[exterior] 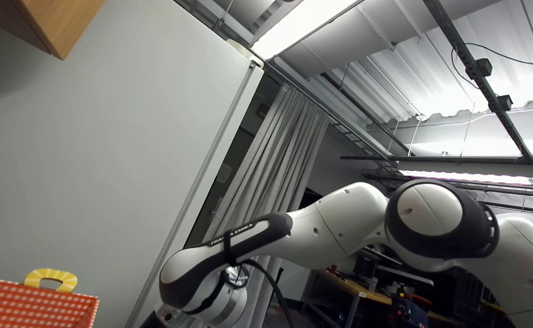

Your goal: Open the kitchen drawer on the right side of the unit

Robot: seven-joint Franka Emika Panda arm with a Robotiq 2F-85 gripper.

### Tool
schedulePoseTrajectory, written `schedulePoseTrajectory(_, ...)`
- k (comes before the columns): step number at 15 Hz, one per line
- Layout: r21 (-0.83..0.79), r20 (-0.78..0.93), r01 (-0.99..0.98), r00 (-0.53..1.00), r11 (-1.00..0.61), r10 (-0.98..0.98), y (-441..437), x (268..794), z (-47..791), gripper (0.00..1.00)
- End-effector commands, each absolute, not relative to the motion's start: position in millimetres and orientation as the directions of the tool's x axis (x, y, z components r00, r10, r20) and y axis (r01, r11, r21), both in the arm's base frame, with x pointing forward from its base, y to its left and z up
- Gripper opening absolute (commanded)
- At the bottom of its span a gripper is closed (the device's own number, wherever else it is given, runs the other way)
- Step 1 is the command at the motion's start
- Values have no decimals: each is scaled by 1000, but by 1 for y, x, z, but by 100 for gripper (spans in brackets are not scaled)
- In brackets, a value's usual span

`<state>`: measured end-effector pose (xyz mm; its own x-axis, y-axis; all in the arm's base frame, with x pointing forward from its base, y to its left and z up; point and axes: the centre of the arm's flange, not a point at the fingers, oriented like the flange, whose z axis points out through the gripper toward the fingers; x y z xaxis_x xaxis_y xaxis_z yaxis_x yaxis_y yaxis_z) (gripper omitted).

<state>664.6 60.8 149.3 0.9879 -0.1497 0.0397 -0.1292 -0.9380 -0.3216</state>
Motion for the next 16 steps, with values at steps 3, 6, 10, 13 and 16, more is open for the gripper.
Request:
schedulePoseTrajectory(3,-246,59,-163,982,-956,-182,19,657,147,100)
schedulePoseTrajectory(6,-182,64,-163,982,-970,-178,-8,649,147,100)
schedulePoseTrajectory(10,-84,84,-158,983,-984,-165,-49,636,158,100)
schedulePoseTrajectory(13,-10,112,-158,981,-987,-158,-80,623,172,100)
schedulePoseTrajectory(16,57,129,-173,978,-983,-165,-111,610,184,100)
